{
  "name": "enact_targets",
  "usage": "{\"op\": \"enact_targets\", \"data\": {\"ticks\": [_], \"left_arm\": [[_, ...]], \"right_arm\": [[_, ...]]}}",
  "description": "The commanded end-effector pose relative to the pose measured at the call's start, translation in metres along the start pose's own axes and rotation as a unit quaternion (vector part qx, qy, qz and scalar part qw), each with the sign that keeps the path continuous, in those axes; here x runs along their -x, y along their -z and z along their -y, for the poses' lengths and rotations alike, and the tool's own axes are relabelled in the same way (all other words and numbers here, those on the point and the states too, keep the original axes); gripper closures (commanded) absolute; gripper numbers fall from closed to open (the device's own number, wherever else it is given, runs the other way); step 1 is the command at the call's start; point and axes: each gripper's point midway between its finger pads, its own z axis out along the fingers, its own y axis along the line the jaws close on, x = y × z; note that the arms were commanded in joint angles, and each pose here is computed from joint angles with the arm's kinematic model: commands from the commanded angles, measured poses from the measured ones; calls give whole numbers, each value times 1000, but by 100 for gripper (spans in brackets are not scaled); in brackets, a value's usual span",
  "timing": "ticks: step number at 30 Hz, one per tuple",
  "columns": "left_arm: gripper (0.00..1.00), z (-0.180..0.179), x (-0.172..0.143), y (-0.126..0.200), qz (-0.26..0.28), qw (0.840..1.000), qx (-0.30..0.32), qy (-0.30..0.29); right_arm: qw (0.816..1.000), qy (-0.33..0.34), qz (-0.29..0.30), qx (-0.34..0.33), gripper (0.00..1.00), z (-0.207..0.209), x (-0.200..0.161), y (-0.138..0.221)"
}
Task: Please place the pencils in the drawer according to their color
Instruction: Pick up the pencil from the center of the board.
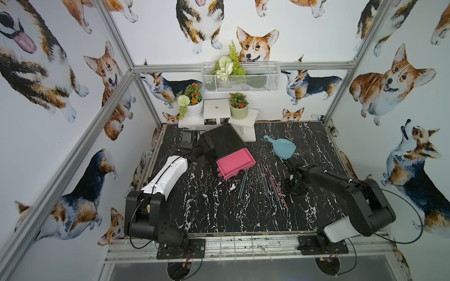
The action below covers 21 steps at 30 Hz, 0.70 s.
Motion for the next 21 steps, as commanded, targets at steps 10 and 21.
{"op": "enact_targets", "data": {"ticks": [10,21], "left_arm": [[1,-38,-31,5,-58,995,81,-7],[1,-38,-29,9,-51,995,82,-8]], "right_arm": [[1000,17,10,-22,90,5,4,-7],[992,100,70,-7,100,-29,15,82]]}}
